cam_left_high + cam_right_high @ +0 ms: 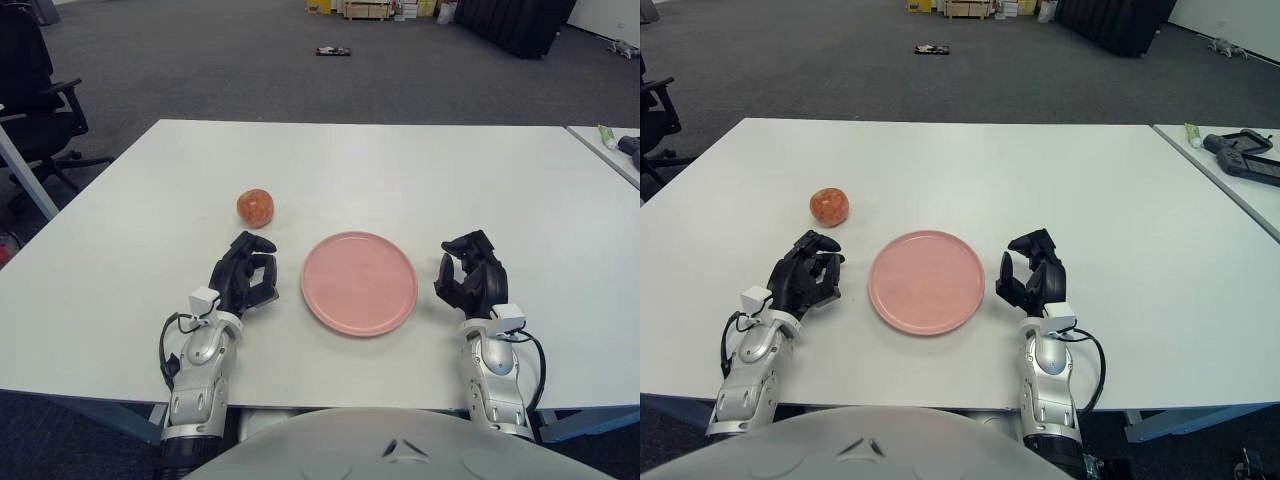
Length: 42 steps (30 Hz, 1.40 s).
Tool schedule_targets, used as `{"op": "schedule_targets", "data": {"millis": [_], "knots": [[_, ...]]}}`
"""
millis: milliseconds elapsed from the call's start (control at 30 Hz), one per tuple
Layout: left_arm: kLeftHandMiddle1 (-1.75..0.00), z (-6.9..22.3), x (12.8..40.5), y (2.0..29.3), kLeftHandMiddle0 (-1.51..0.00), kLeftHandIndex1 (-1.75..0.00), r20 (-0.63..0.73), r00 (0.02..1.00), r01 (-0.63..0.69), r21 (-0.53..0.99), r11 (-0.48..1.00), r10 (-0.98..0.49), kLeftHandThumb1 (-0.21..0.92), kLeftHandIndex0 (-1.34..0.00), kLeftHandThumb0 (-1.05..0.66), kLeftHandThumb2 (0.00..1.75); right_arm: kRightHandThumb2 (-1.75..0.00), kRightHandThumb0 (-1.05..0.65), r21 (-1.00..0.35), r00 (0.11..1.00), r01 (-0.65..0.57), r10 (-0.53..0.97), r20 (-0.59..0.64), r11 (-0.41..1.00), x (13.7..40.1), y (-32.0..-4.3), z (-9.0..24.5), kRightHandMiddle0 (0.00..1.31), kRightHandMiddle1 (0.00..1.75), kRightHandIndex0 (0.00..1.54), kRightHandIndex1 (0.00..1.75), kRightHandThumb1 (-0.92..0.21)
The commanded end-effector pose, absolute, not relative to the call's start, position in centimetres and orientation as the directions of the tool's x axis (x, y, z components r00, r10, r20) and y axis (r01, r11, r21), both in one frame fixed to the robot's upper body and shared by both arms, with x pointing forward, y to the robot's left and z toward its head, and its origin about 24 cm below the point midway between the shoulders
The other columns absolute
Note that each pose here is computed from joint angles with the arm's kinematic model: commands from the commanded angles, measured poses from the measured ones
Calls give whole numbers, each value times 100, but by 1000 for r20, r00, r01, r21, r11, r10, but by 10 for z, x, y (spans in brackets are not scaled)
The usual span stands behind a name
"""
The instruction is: Put the apple into the plate.
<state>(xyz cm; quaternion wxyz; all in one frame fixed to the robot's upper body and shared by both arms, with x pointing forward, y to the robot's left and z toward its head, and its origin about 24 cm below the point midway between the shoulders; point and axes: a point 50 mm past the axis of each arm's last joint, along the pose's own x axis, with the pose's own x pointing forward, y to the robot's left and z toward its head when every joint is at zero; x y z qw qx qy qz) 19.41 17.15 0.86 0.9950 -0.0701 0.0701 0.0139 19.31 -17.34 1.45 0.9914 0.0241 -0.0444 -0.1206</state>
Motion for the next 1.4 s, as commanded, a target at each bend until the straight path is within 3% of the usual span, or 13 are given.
{"op": "schedule_targets", "data": {"millis": [0, 433, 600, 733, 800, 867, 1000, 1067, 1133, 1233, 1367], "knots": [[-175, 10, 198, 170, -118, -175, -122, 993, -21, -139, 990, 4, 41, -54, -45, 121, -101, -41, 55, 963, 241, -246, 107, 969, 194, -175, 19, 42, 175, 62, 138, -56], [-175, 9, 201, 170, -125, -175, -81, 997, -23, -117, 993, 14, 35, -58, -47, 128, -103, -41, 57, 964, 240, -245, 108, 969, 194, -175, 18, 43, 175, 63, 139, -55], [-175, 24, 211, 169, -128, -175, -13, 999, -35, -80, 996, 34, 33, -60, -48, 131, -104, -41, 52, 964, 243, -248, 101, 969, 194, -176, 18, 43, 175, 63, 139, -54], [-175, 63, 230, 176, -127, -175, 178, 981, -106, 125, 986, 83, 34, -59, -47, 129, -103, -41, 45, 963, 249, -252, 94, 967, 194, -176, 16, 43, 175, 63, 139, -55], [-175, 76, 236, 180, -118, -175, 259, 962, -153, 228, 962, 91, 39, -55, -46, 123, -103, -41, 47, 963, 249, -252, 93, 967, 194, -176, 16, 43, 175, 64, 139, -55], [-175, 85, 240, 184, -98, -175, 327, 940, -210, 339, 917, 94, 48, -48, -43, 112, -103, -41, 51, 964, 248, -252, 89, 967, 195, -176, 14, 43, 175, 64, 139, -55], [-175, 98, 245, 193, -41, -175, 412, 907, -308, 500, 809, 90, 68, -34, -39, 84, -103, -41, 58, 965, 245, -249, 84, 968, 195, -176, 13, 42, 175, 64, 138, -55], [-169, 104, 251, 197, -26, -175, 442, 893, -337, 541, 771, 81, 76, -29, -38, 74, -102, -41, 61, 965, 243, -247, 83, 968, 196, -175, 12, 42, 175, 64, 138, -56], [-153, 116, 266, 200, -10, -155, 488, 871, -373, 577, 726, 59, 65, -12, -60, 85, -103, -41, 66, 966, 239, -244, 81, 969, 196, -174, 11, 43, 175, 63, 138, -55], [-132, 126, 279, 201, -3, -135, 518, 854, -397, 605, 690, 38, 57, -4, -76, 88, -103, -41, 70, 967, 237, -242, 76, 969, 197, -174, 10, 43, 175, 63, 139, -55], [-106, 135, 297, 196, -1, -108, 506, 863, -383, 666, 640, -10, 49, -1, -84, 86, -103, -41, 75, 967, 241, -246, 66, 968, 197, -173, 8, 43, 175, 62, 139, -55]]}}
